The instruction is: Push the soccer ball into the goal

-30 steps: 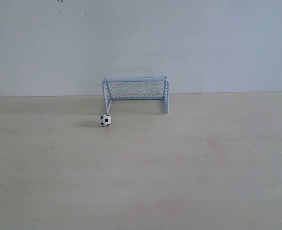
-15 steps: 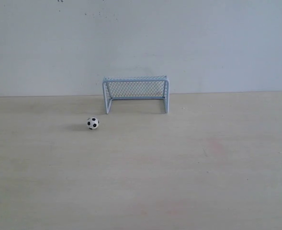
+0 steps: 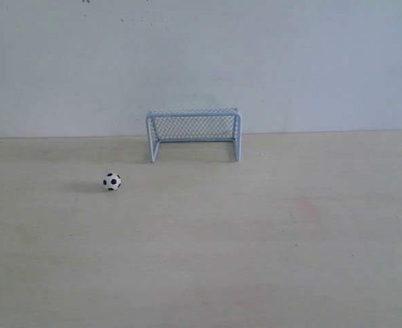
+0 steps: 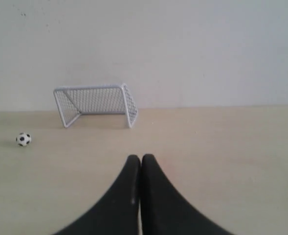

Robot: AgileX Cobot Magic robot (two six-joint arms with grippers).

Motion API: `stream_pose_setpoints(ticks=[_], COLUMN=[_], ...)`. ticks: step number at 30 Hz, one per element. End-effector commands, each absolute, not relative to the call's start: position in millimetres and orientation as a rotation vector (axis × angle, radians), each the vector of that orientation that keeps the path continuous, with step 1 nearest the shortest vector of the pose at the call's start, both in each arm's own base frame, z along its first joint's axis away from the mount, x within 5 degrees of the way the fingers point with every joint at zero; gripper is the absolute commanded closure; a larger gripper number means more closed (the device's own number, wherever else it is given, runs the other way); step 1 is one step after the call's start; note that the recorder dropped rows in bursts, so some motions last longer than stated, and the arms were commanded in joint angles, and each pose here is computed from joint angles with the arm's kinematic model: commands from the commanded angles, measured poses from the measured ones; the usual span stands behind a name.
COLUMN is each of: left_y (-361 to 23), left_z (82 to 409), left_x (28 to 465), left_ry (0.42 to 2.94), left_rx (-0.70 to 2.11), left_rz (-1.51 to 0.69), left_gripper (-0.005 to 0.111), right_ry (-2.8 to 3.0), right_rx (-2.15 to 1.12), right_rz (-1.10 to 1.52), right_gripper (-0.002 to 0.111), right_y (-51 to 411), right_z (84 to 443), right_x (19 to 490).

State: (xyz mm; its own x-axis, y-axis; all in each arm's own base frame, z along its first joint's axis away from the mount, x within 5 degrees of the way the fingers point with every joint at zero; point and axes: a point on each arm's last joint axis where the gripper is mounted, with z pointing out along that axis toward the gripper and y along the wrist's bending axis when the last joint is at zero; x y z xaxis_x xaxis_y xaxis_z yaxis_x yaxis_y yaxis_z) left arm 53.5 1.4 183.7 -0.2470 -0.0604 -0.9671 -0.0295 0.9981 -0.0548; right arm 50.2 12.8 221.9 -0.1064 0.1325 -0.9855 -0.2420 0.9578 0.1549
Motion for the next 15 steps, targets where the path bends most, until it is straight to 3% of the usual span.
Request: stream_pose_setpoints(ticks=[1,15], left_y=[1.4,1.4], left_z=[182.7,182.7], left_x=[53.6,53.6], left_ry=[1.820,1.820], left_rx=[-0.065,-0.065], left_rz=[-0.029,-0.029], left_gripper=[0.102,0.102], right_ry=[1.736,1.825], right_rx=[-0.088,-0.160], right_rz=[0.292,0.184], right_gripper=[0.109,0.109], right_y=[11.9,9.7], right_z=[209.8,201.1], right_x=[49.8,48.4])
